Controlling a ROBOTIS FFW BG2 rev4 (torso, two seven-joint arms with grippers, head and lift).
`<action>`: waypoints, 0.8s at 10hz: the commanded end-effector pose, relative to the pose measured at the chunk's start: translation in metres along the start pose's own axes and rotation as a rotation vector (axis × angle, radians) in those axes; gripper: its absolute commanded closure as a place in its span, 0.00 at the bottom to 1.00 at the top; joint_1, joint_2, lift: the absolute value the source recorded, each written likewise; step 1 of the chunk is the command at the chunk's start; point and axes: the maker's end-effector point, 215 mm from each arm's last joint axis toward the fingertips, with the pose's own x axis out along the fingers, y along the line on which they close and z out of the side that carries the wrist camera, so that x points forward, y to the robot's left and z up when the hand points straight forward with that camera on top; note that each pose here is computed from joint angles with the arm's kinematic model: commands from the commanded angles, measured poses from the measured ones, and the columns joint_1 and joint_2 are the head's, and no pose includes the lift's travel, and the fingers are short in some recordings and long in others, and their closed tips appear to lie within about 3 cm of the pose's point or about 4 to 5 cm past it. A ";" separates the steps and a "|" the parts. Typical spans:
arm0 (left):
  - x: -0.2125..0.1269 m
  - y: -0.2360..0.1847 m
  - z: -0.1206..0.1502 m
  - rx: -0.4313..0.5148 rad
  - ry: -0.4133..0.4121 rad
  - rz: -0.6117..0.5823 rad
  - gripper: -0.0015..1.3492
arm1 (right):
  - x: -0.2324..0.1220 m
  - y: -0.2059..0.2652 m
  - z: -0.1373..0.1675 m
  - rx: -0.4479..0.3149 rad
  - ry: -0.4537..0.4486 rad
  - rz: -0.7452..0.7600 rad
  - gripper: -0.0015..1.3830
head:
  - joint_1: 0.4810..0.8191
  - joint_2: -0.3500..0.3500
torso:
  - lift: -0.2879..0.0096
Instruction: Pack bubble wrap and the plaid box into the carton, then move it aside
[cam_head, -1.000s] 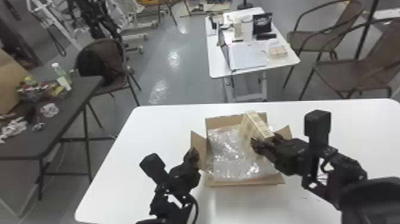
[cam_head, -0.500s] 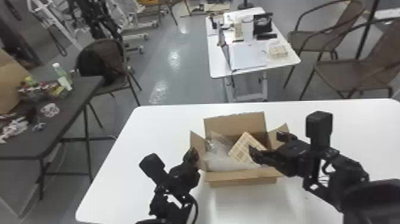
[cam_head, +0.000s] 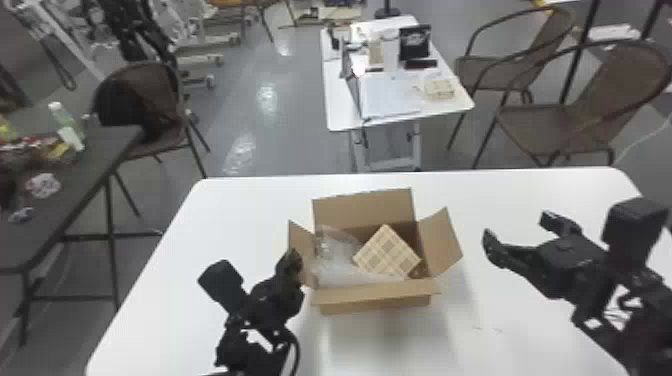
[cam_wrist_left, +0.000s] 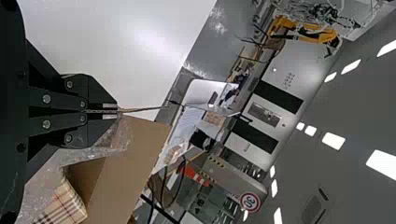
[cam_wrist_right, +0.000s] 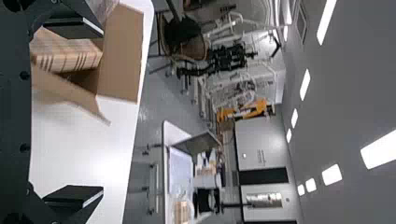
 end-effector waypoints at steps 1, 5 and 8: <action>-0.001 0.006 0.003 0.000 -0.007 0.010 0.90 | -0.051 -0.057 -0.017 -0.024 -0.024 -0.144 0.09 | 0.63 0.72 | 0.88; -0.010 0.033 0.012 -0.001 -0.039 0.070 0.90 | -0.171 -0.137 -0.079 -0.042 -0.025 -0.392 0.09 | 0.63 0.50 | 0.88; -0.015 0.059 0.025 -0.011 -0.068 0.130 0.90 | -0.205 -0.147 -0.086 -0.056 -0.025 -0.437 0.09 | 0.63 0.44 | 0.88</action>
